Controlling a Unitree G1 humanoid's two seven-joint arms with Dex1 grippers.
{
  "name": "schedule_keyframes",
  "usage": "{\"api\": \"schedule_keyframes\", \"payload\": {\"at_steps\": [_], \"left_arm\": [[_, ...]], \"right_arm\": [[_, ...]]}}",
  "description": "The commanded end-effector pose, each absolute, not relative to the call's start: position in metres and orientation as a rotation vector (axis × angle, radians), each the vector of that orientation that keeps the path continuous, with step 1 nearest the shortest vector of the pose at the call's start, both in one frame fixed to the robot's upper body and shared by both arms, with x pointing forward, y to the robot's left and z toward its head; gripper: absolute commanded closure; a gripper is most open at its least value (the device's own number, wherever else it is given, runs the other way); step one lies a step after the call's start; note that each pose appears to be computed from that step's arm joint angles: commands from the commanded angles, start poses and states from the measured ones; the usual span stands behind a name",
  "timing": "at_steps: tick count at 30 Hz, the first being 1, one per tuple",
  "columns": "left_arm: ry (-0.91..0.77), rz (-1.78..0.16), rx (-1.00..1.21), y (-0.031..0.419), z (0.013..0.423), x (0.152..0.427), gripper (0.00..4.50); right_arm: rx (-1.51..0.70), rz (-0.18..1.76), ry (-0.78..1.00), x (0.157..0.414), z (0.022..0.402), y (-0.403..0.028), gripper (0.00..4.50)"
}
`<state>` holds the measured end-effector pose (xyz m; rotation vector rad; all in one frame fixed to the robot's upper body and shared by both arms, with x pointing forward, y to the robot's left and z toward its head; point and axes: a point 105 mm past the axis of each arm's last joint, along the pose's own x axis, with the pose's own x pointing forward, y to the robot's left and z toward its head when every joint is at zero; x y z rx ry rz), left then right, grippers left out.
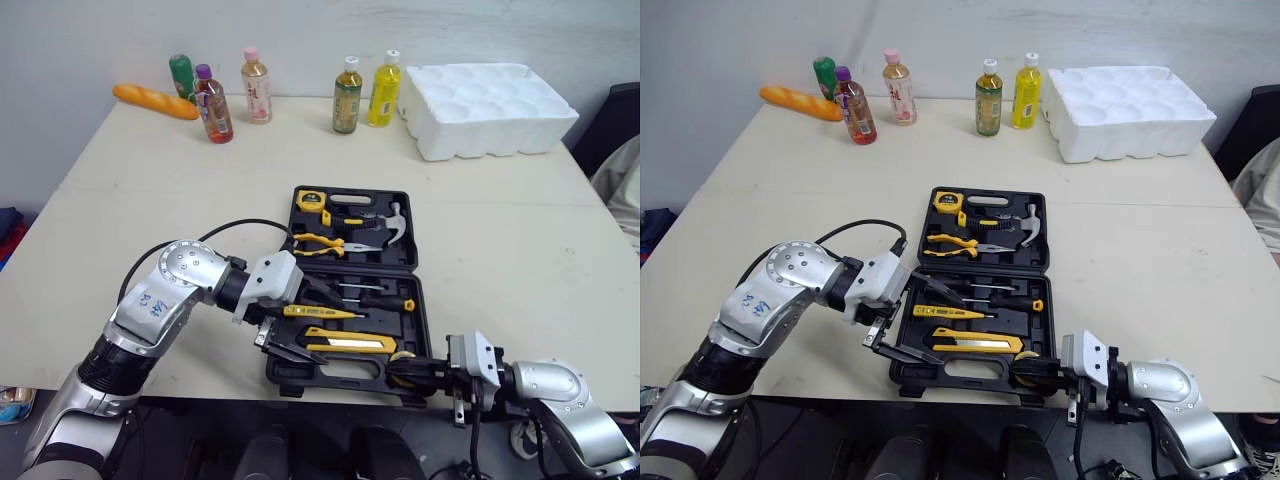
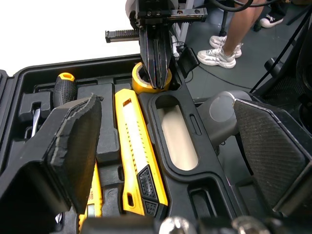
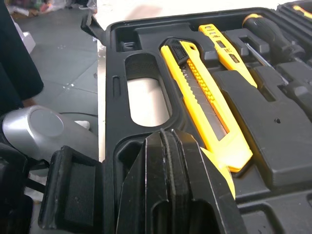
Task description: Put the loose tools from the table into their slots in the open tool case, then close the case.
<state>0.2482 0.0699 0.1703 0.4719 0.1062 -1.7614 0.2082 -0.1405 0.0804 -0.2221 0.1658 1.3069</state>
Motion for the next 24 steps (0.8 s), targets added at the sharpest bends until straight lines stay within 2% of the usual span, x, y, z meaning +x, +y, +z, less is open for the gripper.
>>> {"api": "schedule_keyframes", "payload": {"at_steps": [1, 4, 7, 10, 14, 18, 24], "left_arm": [[0.091, -1.671, 0.453, 0.081, 0.18, 0.255, 0.0], [0.121, -1.524, 0.408, 0.103, 0.18, 0.272, 0.0], [0.125, -1.373, 0.344, 0.129, 0.184, 0.291, 0.0], [0.173, -1.2, 0.359, 0.162, 0.174, 0.311, 0.74], [0.272, -1.028, 0.44, 0.202, 0.146, 0.333, 2.55], [0.271, -0.963, 0.432, 0.197, 0.137, 0.354, 4.36], [0.253, -1.009, 0.409, 0.169, 0.127, 0.362, 4.47]], "right_arm": [[-0.129, 1.303, 0.195, 0.209, 0.106, -0.137, 4.47], [-0.152, 1.195, 0.139, 0.233, 0.139, -0.147, 4.47], [-0.23, 1.075, 0.133, 0.257, 0.157, -0.168, 4.47], [-0.334, 0.957, 0.209, 0.279, 0.153, -0.19, 4.5], [-0.412, 0.828, 0.295, 0.307, 0.144, -0.209, 4.5], [-0.477, 0.815, 0.311, 0.322, 0.136, -0.202, 4.5], [-0.519, 0.847, 0.303, 0.335, 0.131, -0.187, 4.5]]}}
